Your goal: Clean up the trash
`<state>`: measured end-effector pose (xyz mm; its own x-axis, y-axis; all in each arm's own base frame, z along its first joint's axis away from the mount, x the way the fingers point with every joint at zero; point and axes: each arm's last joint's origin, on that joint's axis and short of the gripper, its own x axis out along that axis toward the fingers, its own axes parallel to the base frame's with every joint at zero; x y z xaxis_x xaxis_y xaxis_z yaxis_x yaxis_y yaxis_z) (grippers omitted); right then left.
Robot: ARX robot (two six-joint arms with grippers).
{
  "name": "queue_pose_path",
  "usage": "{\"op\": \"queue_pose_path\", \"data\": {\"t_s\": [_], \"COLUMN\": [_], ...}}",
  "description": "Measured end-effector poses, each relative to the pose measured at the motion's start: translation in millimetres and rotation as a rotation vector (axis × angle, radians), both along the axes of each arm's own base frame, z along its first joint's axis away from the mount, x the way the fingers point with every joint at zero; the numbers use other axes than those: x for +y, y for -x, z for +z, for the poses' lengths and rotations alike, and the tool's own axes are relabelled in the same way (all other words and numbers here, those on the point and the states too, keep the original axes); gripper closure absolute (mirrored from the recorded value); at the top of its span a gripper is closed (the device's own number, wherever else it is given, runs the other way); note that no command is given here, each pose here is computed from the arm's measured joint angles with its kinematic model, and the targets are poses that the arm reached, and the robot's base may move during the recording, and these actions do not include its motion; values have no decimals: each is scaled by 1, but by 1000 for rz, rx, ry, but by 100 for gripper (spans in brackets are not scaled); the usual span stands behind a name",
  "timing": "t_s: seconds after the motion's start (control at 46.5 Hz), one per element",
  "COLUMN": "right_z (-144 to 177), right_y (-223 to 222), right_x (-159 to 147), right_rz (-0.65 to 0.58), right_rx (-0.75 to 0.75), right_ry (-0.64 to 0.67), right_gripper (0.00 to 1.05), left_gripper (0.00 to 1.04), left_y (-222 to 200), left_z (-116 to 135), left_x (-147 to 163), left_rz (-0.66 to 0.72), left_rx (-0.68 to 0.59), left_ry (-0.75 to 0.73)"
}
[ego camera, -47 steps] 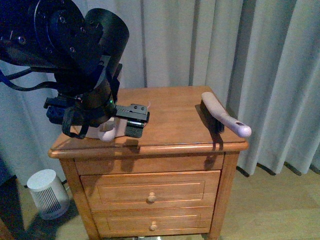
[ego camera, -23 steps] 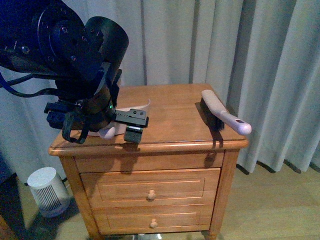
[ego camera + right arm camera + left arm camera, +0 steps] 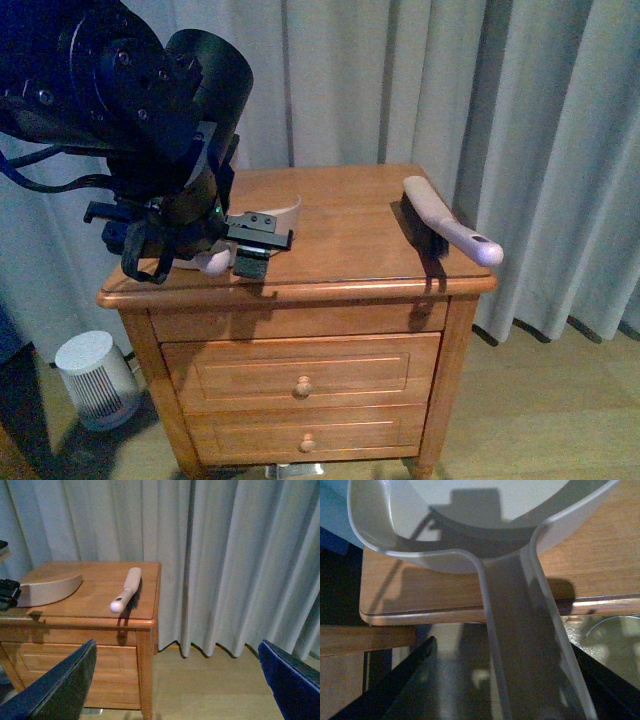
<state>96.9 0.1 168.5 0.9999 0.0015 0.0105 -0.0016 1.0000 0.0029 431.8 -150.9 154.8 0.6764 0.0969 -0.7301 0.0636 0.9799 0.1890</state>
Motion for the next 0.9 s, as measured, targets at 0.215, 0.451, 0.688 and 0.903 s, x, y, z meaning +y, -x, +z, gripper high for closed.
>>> {"op": "queue_pose_path", "data": {"t_s": [0.215, 0.451, 0.688, 0.903], "right_z": [0, 0, 0, 0], "right_y": [0, 0, 0, 0], "right_x": [0, 0, 0, 0], "right_rz": [0, 0, 0, 0], "right_rx": [0, 0, 0, 0], "right_ry": [0, 0, 0, 0], "right_gripper": [7, 7, 7, 7], "left_gripper": [63, 76, 77, 77], "left_y": [0, 0, 1, 18], "left_z": [0, 0, 0, 44], "left_x": [0, 1, 3, 11], "left_rz": [-2, 0, -3, -49], "left_rx": [0, 0, -10, -172], "left_ry": [2, 2, 22, 60]}}
